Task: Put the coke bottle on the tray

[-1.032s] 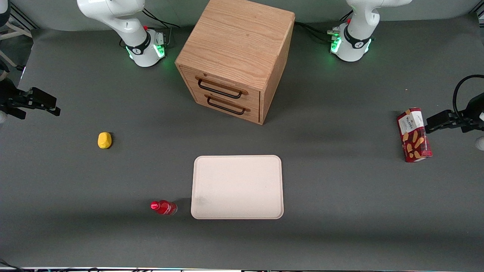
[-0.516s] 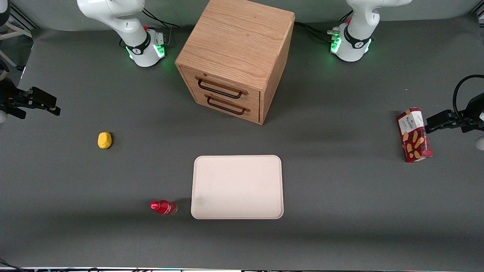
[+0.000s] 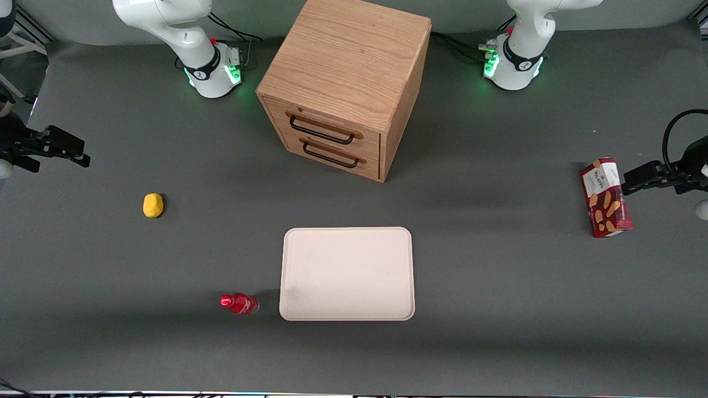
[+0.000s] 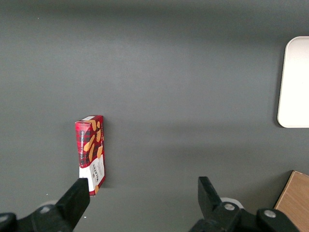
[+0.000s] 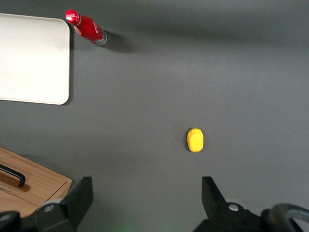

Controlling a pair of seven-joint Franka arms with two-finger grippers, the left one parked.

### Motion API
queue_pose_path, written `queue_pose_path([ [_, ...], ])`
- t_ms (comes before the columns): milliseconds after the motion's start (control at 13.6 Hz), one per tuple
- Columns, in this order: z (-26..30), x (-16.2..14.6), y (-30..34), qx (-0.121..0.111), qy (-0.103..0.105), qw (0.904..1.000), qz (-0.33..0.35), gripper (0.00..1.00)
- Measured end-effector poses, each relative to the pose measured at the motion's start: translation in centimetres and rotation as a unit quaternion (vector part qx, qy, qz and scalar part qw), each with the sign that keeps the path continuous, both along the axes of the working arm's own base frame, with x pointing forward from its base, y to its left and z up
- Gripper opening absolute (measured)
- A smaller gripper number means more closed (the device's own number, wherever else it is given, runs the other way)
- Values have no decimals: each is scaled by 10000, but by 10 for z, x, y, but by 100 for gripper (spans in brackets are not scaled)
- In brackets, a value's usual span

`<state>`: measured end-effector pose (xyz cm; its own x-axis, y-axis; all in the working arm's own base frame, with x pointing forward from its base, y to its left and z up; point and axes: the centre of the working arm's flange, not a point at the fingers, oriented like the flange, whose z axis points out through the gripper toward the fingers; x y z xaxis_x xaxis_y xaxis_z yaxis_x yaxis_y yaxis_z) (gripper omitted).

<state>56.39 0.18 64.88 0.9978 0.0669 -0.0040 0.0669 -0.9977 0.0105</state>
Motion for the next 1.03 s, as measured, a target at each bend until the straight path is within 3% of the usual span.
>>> queue_pose_path([
  [295, 3, 23, 64, 25, -153, 9999, -63, 100],
  [737, -29, 63, 159, 174, 29, 9989, -427, 100],
  [1032, -39, 74, 170, 186, 57, 9987, -465, 100],
])
